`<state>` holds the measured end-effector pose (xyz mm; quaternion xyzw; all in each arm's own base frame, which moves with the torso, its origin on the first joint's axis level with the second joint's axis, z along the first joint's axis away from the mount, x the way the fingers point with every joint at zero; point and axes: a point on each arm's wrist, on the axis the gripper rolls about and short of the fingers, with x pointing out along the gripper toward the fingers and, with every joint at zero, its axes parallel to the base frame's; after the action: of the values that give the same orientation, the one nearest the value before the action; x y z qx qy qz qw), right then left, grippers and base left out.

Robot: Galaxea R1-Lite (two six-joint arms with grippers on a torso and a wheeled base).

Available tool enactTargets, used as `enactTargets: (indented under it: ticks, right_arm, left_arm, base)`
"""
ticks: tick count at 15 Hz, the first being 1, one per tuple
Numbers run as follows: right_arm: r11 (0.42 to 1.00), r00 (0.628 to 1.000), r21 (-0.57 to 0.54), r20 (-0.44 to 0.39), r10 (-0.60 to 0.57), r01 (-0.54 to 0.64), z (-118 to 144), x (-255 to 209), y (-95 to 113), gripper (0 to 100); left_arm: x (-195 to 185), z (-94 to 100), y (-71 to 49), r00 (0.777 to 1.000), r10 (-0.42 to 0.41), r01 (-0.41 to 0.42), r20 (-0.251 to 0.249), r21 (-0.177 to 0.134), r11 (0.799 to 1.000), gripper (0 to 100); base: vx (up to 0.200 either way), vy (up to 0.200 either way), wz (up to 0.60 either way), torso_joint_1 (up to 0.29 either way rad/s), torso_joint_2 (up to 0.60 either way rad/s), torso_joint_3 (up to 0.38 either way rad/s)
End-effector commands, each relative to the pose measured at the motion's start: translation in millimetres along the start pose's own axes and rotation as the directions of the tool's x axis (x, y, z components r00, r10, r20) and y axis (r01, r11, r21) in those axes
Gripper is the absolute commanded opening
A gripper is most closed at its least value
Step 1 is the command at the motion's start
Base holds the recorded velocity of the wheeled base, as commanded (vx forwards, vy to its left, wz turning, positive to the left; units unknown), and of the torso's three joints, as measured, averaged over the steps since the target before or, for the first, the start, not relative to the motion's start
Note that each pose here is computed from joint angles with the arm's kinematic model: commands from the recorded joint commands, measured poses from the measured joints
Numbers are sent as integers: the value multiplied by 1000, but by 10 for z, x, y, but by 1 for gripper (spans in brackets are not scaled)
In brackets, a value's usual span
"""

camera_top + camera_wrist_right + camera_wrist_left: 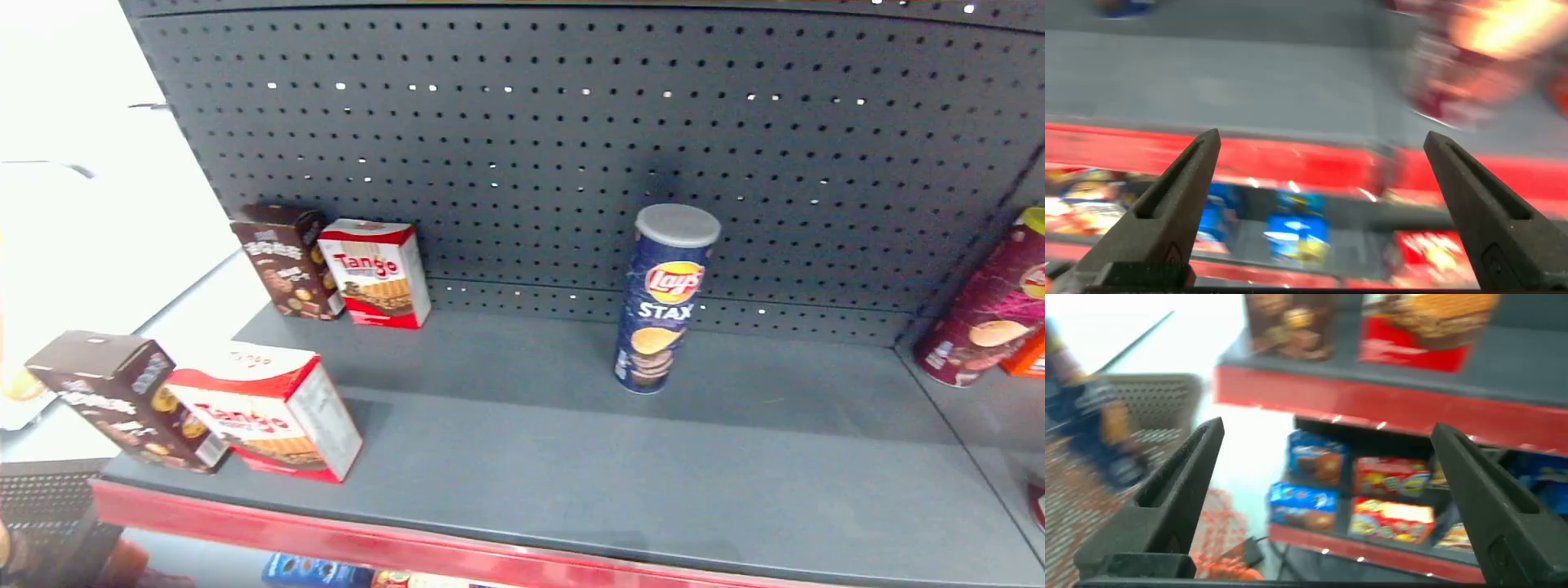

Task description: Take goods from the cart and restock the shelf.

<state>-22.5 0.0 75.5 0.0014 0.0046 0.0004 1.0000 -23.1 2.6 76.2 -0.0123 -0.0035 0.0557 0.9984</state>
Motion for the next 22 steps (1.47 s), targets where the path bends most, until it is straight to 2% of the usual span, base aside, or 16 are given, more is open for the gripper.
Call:
enactTargets:
  ticks: [1, 7, 15, 16, 17, 18, 19, 20, 21, 22]
  right_arm:
    - [1000, 1000, 0, -2, 1, -1, -1, 1, 0, 100]
    - [1000, 1000, -1, 0, 1, -1, 1, 1, 0, 100]
    - [1000, 1000, -1, 0, 1, -1, 1, 1, 0, 100]
    - [1000, 1000, 0, 0, 1, -1, 1, 1, 0, 100]
    - [1000, 1000, -1, 0, 1, -1, 1, 1, 0, 100]
    - [1000, 1000, 0, 0, 1, -1, 1, 1, 0, 100]
    - [1000, 1000, 0, 0, 1, -1, 1, 1, 0, 100]
    - [1000, 1000, -1, 0, 1, -1, 1, 1, 0, 100]
    - [1000, 1000, 0, 0, 1, -1, 1, 1, 0, 100]
    - [1000, 1000, 0, 0, 1, -1, 1, 1, 0, 100]
  left_arm:
    - [0, 2, 0, 1000, 0, 0, 0, 0, 1000, 100]
    - [0, 0, 0, 1000, 1, -1, -1, 0, 1000, 100]
    - [2, -4, -1, 1000, -4, 4, -3, 2, 1000, 100]
    - [-4, 20, 0, 1000, -1, 1, 8, 2, 1000, 100]
    - [-54, 226, 0, 998, -18, 16, 59, 26, 1000, 100]
    - [-6, 391, -6, 999, -31, 32, -10, 39, 999, 100]
    - [53, 506, -13, 998, -36, 38, -54, 37, 999, 100]
    - [176, 609, -34, 991, -37, 40, -128, 24, 999, 100]
    - [301, 665, -53, 981, -26, 32, -194, 27, 999, 100]
    - [427, 749, -72, 975, -20, 27, -221, 31, 999, 100]
  base:
    - [0, 0, 600, 2, 2, 2]
    - [0, 0, 600, 3, -1, 0]
    - [0, 0, 0, 0, 0, 0]
    - [0, 0, 0, 0, 0, 0]
    - [0, 0, 0, 0, 0, 0]
    - [0, 0, 0, 0, 0, 0]
    - [0, 0, 0, 0, 0, 0]
    - [0, 0, 0, 0, 0, 0]
    - [0, 0, 0, 0, 0, 0]
    - [0, 0, 0, 0, 0, 0]
